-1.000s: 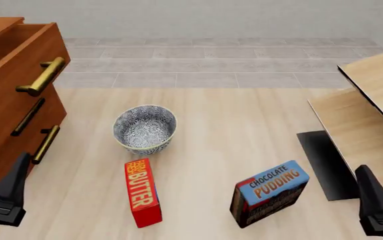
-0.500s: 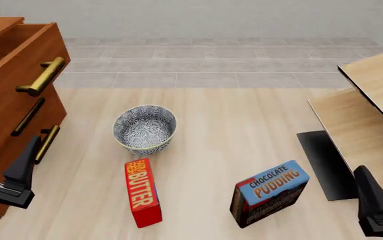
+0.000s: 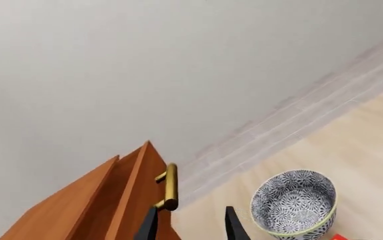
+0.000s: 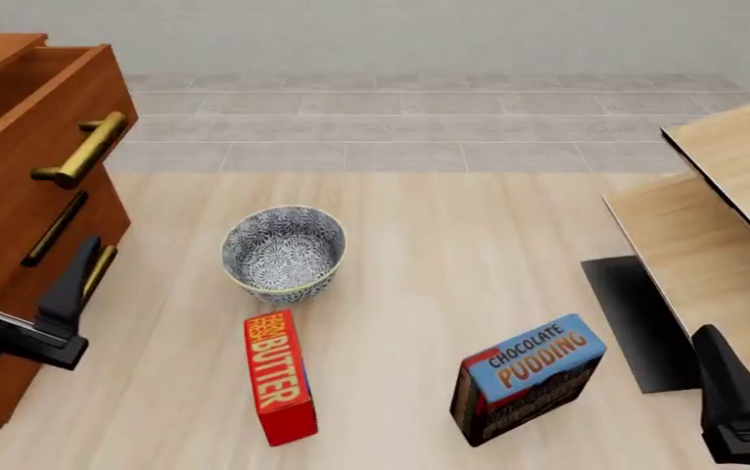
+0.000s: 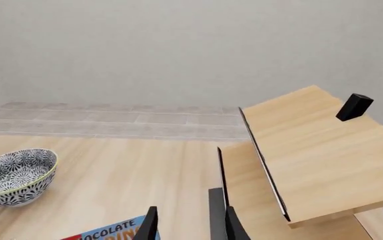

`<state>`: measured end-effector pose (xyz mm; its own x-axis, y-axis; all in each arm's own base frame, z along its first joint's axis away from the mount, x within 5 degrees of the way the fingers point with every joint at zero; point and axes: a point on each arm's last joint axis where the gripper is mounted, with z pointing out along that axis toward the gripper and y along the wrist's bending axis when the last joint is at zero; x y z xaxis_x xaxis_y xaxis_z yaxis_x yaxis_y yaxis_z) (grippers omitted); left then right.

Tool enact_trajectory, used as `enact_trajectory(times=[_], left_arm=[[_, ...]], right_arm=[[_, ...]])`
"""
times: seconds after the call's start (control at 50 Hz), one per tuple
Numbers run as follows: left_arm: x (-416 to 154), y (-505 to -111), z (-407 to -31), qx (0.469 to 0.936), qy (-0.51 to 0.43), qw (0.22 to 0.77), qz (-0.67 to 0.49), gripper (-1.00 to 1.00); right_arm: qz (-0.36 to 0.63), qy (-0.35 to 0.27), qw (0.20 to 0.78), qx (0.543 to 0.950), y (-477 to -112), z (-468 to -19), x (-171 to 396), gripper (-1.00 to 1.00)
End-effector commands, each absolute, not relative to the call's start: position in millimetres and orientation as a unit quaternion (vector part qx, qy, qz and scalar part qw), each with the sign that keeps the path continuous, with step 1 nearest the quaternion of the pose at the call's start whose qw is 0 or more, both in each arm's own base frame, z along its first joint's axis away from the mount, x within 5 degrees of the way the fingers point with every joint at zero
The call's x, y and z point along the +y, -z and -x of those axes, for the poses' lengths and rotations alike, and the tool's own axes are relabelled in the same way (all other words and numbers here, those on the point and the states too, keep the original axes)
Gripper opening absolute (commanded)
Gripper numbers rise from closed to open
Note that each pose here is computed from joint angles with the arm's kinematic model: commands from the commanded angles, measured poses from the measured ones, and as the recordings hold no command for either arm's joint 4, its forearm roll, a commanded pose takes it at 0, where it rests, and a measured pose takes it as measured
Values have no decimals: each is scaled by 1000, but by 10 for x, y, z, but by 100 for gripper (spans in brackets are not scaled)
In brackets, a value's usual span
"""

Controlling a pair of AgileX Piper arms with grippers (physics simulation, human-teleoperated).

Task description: Close the top drawer of the cabinet.

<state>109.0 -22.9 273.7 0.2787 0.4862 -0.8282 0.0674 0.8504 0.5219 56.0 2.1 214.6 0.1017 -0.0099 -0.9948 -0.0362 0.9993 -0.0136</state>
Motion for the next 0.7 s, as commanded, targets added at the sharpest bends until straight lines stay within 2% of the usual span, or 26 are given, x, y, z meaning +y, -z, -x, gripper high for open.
enact_trajectory(times=[0.02,0.22,0.3,0.36,0.46,0.7], left_arm=[[-274,-2767,-1226,576,-156,760,-259,100],[-249,-2633,-1354,550,-227,752,-283,100],[-256,-2652,-1402,556,-222,750,-281,100],[-257,-2611,-1440,533,-257,750,-296,100],[-212,-2649,-1562,545,-271,740,-288,100],[-118,-2408,-1799,545,-340,701,-310,100]], right_arm=[[17,-9,742,670,-2146,-560,21,100],[16,-8,742,670,-2146,-560,20,100],[16,-8,743,670,-2147,-560,20,100],[15,-8,742,670,-2147,-560,18,100],[13,-5,744,668,-2151,-559,15,100],[8,-2,745,667,-2153,-559,9,100]])
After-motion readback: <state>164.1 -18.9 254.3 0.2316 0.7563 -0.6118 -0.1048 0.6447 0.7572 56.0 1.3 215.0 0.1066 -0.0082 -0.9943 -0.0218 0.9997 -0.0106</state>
